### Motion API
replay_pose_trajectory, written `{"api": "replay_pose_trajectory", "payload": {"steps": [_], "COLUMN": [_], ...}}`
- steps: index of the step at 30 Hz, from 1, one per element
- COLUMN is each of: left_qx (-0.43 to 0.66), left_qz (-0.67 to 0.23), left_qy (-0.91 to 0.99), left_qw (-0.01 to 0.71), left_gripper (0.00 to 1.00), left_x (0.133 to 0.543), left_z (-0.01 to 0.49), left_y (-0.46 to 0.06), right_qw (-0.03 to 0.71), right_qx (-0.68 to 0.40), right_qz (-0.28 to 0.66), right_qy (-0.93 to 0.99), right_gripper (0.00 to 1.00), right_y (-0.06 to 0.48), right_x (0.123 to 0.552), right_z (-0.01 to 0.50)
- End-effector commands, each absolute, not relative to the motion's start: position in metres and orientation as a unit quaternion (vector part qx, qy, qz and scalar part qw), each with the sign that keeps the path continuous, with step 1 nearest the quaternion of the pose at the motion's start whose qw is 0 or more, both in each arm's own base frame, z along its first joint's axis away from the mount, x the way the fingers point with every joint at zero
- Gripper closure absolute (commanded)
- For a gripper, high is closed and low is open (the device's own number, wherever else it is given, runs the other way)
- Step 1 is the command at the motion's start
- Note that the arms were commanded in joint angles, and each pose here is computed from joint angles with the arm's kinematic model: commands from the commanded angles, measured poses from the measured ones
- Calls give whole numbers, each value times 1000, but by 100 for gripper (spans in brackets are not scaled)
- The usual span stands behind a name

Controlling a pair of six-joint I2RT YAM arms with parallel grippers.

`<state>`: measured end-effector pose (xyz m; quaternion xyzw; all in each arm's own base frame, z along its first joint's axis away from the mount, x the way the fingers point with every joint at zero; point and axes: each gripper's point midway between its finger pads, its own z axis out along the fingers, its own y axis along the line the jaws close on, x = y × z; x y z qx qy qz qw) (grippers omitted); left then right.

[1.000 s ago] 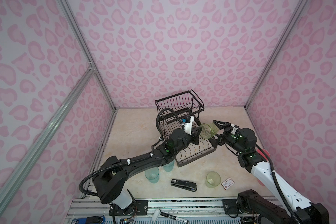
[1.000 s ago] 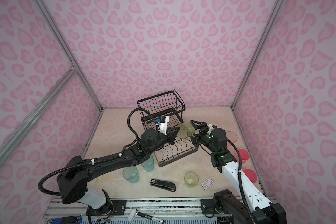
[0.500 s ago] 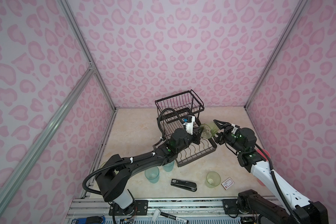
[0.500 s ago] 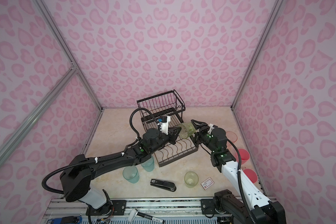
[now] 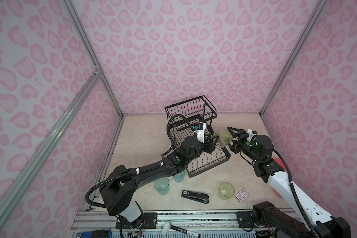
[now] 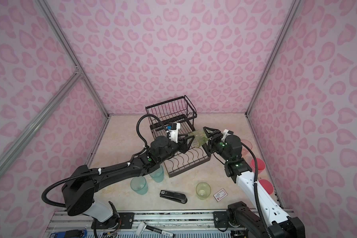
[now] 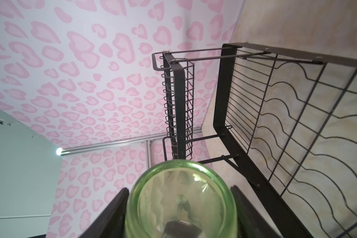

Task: Load cups into a dish rack
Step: Pick up the cup from the center of the table, then place the cup upside down at the dish rack.

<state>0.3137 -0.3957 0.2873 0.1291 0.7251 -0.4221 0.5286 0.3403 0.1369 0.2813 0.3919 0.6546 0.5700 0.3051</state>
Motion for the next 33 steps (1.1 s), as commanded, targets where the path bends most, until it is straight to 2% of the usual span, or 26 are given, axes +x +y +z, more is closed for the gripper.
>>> {"api": "replay_pose_trajectory", "payload": {"steps": [1, 5, 14, 25, 33], "left_qx": [120, 119, 118, 110, 87], "left_qz": [-415, -404, -349, -256, -216], "left_qy": [725, 738, 788, 843, 859], "left_qw": [536, 527, 493, 459, 455], "left_gripper": [36, 27, 18, 15, 14], "left_x": [313, 311, 302, 295, 293], "left_z": [294, 290, 285, 293, 300], "left_y": [-385, -377, -344, -277, -221], "right_qw": [351, 392, 482, 585, 605], "right_qx": [370, 351, 288, 119, 44], "right_qz": [535, 485, 356, 172, 87], "right_qy": [673, 699, 747, 784, 790], "right_gripper": [48, 48, 50, 51, 52], "right_y": [127, 116, 96, 125, 146], "right_x": [343, 344, 347, 358, 362], "right_z": [282, 278, 270, 309, 286]}}
